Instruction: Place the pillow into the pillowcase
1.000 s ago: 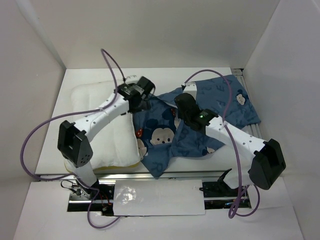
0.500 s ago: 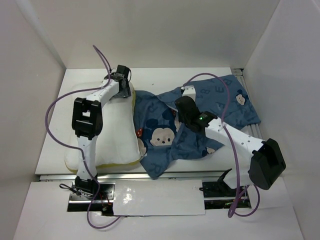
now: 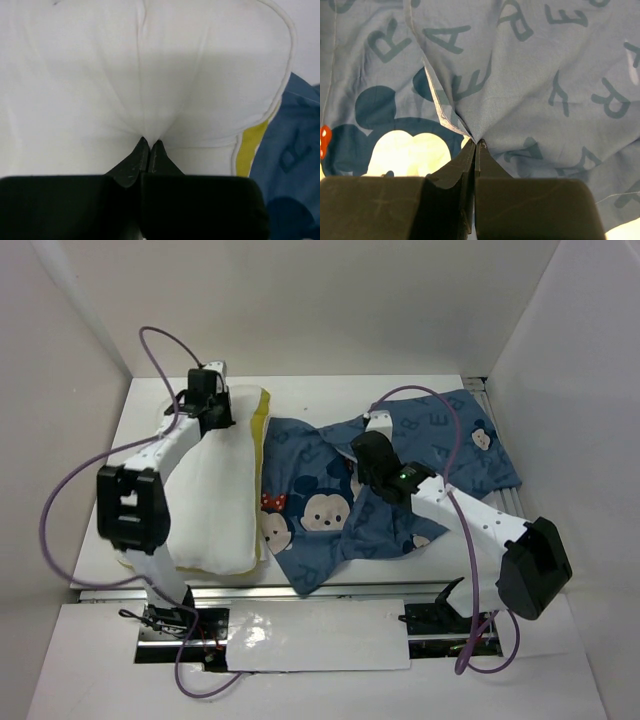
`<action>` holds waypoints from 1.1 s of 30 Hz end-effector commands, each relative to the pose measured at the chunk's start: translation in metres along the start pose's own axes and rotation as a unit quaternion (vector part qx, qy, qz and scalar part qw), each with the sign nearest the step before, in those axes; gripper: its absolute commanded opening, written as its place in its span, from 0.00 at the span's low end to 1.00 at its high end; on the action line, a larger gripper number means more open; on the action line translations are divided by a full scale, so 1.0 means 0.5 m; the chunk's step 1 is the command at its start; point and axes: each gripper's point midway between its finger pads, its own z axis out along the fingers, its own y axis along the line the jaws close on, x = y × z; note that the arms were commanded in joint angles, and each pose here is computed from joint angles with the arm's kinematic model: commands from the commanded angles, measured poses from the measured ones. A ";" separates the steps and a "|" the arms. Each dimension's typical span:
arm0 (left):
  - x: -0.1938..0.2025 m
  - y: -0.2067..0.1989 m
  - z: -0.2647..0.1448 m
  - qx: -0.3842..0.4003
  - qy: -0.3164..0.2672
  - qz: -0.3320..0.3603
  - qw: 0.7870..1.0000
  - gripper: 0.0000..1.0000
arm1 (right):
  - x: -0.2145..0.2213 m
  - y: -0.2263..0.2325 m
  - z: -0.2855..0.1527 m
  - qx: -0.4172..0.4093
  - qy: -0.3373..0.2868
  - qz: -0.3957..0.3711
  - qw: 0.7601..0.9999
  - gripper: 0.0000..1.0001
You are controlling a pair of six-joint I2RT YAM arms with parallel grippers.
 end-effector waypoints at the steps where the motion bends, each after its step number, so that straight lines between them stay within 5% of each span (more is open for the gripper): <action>1: -0.142 -0.083 -0.189 0.072 -0.134 0.032 0.988 0.00 | -0.052 -0.011 -0.014 -0.001 -0.038 0.039 0.999 0.00; 5: -0.048 -0.177 -0.271 0.105 -0.127 0.051 0.985 0.00 | -0.063 -0.008 -0.020 -0.015 -0.045 0.062 0.997 0.00; 13: 0.248 -0.336 -0.315 0.195 -0.021 0.110 0.974 0.00 | -0.092 -0.010 -0.046 -0.025 -0.069 0.085 0.994 0.00; 18: 0.298 -0.383 -0.416 0.263 -0.043 0.118 0.956 0.00 | -0.092 -0.026 -0.043 -0.006 -0.071 0.100 0.992 0.00; 25: 0.298 -0.349 -0.355 0.095 -0.020 0.066 0.993 0.00 | -0.064 0.013 -0.054 -0.070 -0.040 0.093 0.992 0.00; 33: 0.308 -0.358 -0.288 -0.053 -0.019 0.092 0.994 0.00 | -0.068 0.025 -0.090 -0.109 -0.040 0.096 0.989 0.00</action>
